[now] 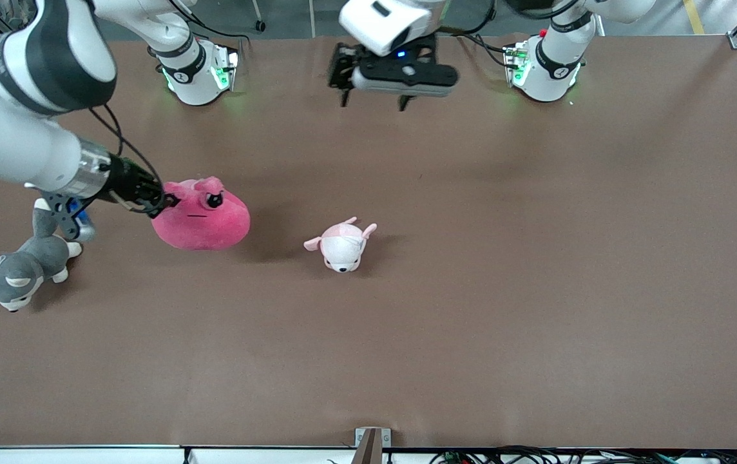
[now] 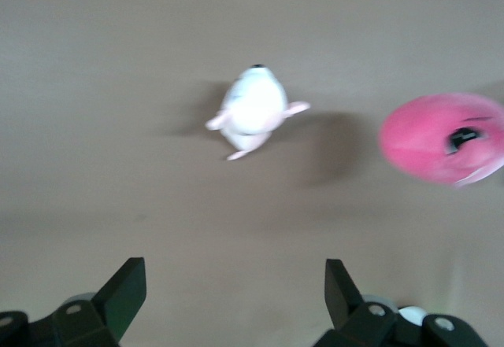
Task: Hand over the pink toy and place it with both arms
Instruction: 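Open the left gripper and carry the plush toward the grey cat, then lower the pink plush onto the table and open the right gripper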
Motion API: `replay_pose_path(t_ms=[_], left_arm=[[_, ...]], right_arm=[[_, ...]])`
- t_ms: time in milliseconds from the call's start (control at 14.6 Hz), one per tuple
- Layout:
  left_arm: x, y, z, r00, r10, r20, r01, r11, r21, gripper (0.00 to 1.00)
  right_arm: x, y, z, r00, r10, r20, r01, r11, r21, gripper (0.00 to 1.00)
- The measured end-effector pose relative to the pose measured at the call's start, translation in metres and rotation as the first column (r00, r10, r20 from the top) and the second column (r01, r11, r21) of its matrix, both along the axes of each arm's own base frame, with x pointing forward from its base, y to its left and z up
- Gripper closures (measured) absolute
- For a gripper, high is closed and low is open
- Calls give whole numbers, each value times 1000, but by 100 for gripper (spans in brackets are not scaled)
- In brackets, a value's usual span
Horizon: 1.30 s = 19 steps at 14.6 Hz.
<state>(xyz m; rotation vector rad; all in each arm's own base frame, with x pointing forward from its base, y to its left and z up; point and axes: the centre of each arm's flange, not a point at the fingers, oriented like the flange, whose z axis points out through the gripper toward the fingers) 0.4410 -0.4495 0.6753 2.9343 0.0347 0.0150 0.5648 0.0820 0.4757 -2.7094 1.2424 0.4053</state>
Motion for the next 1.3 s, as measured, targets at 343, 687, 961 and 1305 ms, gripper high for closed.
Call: replay_pose_path(t_ms=[343, 687, 961, 1305], left_arm=[[8, 100, 34, 993, -112, -20, 114, 989, 96, 0], [0, 195, 15, 983, -185, -9, 184, 970, 162, 0], [9, 248, -10, 993, -116, -27, 119, 976, 184, 0], [56, 334, -23, 999, -34, -27, 39, 984, 172, 0]], right_arm=[[-16, -66, -92, 996, 84, 36, -84, 996, 18, 88], [-38, -94, -145, 987, 143, 71, -144, 989, 13, 89], [-37, -109, -149, 983, 159, 89, -161, 987, 14, 67], [-10, -108, -105, 947, 270, 177, -275, 961, 7, 15]])
